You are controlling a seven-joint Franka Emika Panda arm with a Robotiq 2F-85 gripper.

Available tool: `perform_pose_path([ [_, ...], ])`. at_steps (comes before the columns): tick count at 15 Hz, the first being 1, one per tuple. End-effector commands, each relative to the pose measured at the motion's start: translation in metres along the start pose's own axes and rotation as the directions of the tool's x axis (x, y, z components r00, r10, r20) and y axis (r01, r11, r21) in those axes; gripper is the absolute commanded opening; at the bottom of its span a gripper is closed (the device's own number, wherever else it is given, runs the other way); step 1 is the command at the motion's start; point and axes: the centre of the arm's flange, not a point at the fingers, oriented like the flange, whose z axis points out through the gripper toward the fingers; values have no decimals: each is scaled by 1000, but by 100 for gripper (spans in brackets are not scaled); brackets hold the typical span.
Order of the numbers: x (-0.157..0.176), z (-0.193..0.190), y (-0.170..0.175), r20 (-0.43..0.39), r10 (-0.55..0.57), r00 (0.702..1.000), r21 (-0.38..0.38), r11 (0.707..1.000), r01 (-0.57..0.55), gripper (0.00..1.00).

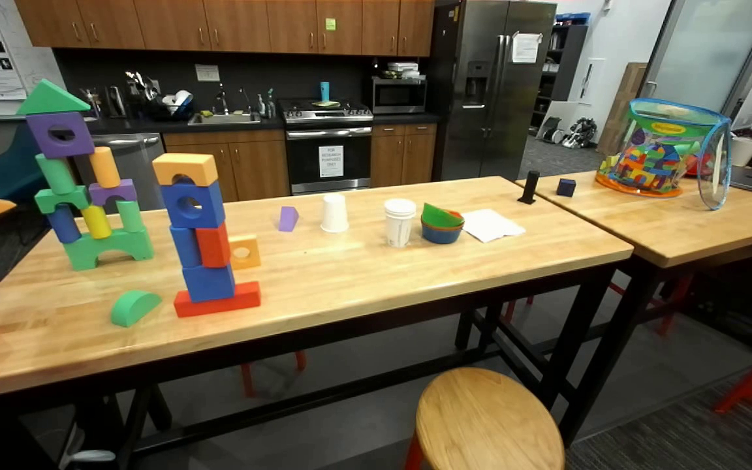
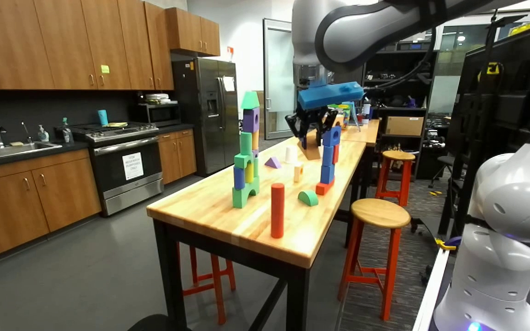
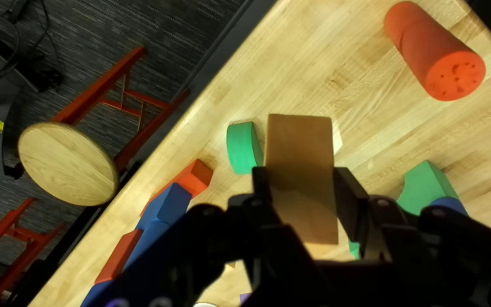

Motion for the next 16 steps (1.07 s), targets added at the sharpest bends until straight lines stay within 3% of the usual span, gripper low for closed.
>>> perform_pose_path([
  [1,3,-4,-2,2,-20,1000,0,1000,20,15],
  [5,15,-18,2,-21,-13,1000,45,999,14,15],
  [9,33,-39,17,16,109,994,121,987,-110,15],
  [13,48,-50,38,124,314,941,139,934,-330,15],
  [16,50,-52,57,153,458,876,88,876,-474,15],
])
